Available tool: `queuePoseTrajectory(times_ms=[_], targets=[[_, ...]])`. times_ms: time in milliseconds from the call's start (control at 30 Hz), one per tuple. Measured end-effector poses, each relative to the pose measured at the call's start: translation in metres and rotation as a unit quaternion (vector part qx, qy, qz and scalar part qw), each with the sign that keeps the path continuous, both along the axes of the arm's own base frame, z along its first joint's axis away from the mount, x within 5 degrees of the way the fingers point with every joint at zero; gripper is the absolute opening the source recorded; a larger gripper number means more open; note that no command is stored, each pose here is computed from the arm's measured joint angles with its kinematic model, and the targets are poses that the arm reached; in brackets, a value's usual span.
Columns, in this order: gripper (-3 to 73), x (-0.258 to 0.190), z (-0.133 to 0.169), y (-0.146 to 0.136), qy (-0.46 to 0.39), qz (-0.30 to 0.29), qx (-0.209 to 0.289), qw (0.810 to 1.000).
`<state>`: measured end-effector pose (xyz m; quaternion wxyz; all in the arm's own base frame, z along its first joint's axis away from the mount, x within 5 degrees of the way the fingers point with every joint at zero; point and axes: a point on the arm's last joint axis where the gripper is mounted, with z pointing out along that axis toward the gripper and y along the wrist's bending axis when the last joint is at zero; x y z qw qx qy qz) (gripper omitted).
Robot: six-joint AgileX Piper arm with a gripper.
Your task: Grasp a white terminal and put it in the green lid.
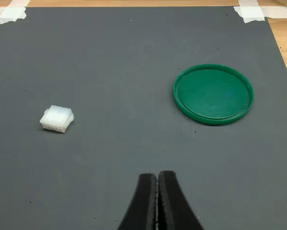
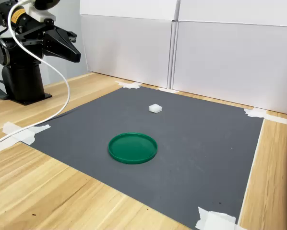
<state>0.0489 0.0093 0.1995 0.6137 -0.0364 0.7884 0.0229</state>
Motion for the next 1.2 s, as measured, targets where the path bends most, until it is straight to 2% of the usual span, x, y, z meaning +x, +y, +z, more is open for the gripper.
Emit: queuePoseTrajectory(times_ms=[733, 867, 1000, 1200], targets=[[-1.6, 0.000, 0.000, 0.000, 0.002, 0.001, 0.000, 1.000], [-1.6, 0.001, 0.000, 0.000, 0.009, 0.006, -0.018, 1.000], [-1.6, 0.006, 0.012, 0.000, 0.027, 0.015, -0.044, 0.999], [-1.6, 0.021, 0.053, -0.001, 0.030, 0.022, -0.066, 0.997]])
